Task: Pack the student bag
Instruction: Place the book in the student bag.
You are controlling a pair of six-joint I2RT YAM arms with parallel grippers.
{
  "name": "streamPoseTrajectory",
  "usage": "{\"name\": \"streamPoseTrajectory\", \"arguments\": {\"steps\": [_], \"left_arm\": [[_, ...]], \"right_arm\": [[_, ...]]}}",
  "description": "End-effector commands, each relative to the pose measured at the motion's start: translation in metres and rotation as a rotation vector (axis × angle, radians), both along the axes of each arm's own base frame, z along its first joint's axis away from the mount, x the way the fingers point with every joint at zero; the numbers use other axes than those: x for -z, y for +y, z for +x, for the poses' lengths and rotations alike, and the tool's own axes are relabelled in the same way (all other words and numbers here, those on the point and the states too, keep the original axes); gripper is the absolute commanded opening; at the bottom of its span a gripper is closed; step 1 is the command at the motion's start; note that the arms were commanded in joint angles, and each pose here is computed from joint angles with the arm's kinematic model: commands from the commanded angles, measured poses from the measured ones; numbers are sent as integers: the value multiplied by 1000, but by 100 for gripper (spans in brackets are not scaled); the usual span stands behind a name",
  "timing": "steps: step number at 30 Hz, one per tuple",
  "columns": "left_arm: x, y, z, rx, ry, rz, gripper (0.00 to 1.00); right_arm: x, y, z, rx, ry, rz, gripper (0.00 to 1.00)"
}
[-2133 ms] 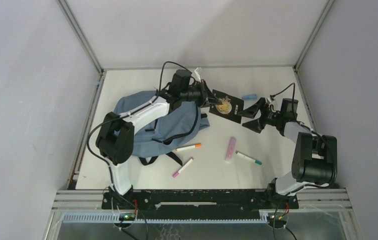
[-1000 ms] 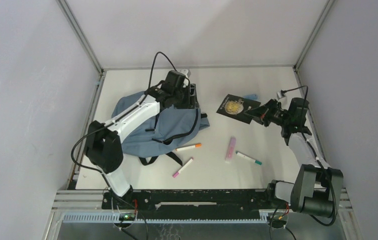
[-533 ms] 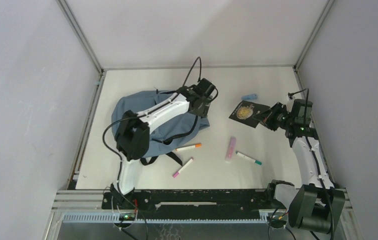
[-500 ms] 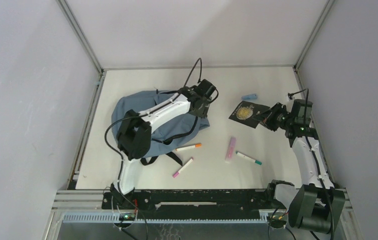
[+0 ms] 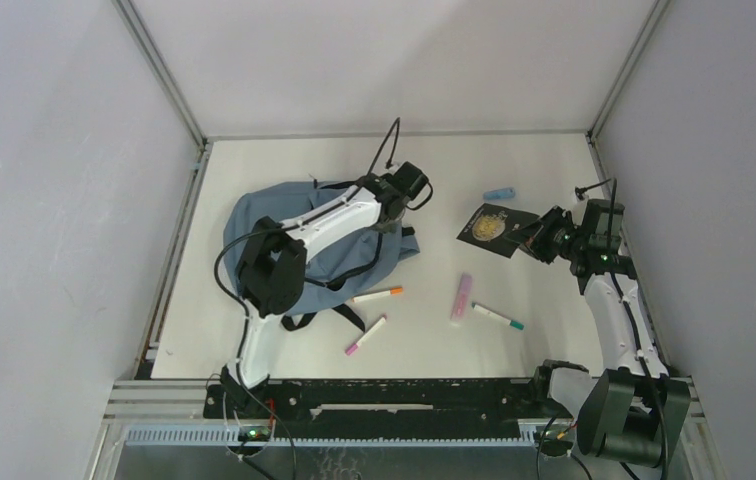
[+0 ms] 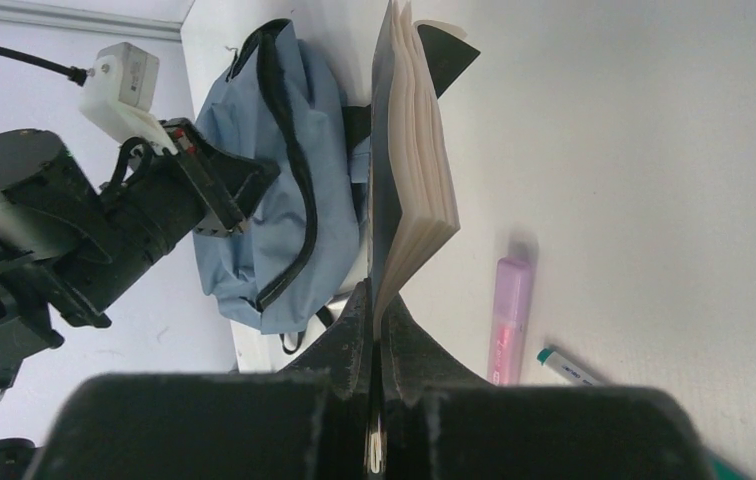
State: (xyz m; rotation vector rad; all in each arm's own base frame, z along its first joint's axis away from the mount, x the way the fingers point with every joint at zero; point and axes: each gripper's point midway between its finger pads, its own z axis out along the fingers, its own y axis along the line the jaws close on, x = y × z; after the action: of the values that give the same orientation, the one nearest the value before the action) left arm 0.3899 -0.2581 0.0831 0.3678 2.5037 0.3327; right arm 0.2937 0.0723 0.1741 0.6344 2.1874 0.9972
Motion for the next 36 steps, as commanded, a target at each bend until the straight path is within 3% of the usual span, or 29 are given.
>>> {"name": "streamPoseTrajectory", "arguments": {"steps": [1, 9, 14, 19, 34, 35, 36], "left_arm": [[-70, 0, 0, 6, -115, -130, 1], [-140, 21, -20, 27, -145, -518, 0], [-162, 33, -32, 79, -92, -811, 0], [-172, 34, -40, 130, -66, -987, 0], [-194, 46, -40, 137, -106, -1115, 0], [-195, 48, -39, 132, -111, -1119, 0], [-195, 49, -38, 126, -114, -1123, 0]], "right_arm": [[-23, 6, 7, -35, -88, -7, 0], [-38, 81, 2, -250, -153, 63, 0], [-56, 134, 11, -356, -250, 134, 0], [-47, 182, 27, -445, -226, 184, 0], [23, 339, 44, -709, -42, 248, 0], [28, 348, 42, -722, -27, 232, 11], [36, 356, 37, -740, -7, 202, 32]]}}
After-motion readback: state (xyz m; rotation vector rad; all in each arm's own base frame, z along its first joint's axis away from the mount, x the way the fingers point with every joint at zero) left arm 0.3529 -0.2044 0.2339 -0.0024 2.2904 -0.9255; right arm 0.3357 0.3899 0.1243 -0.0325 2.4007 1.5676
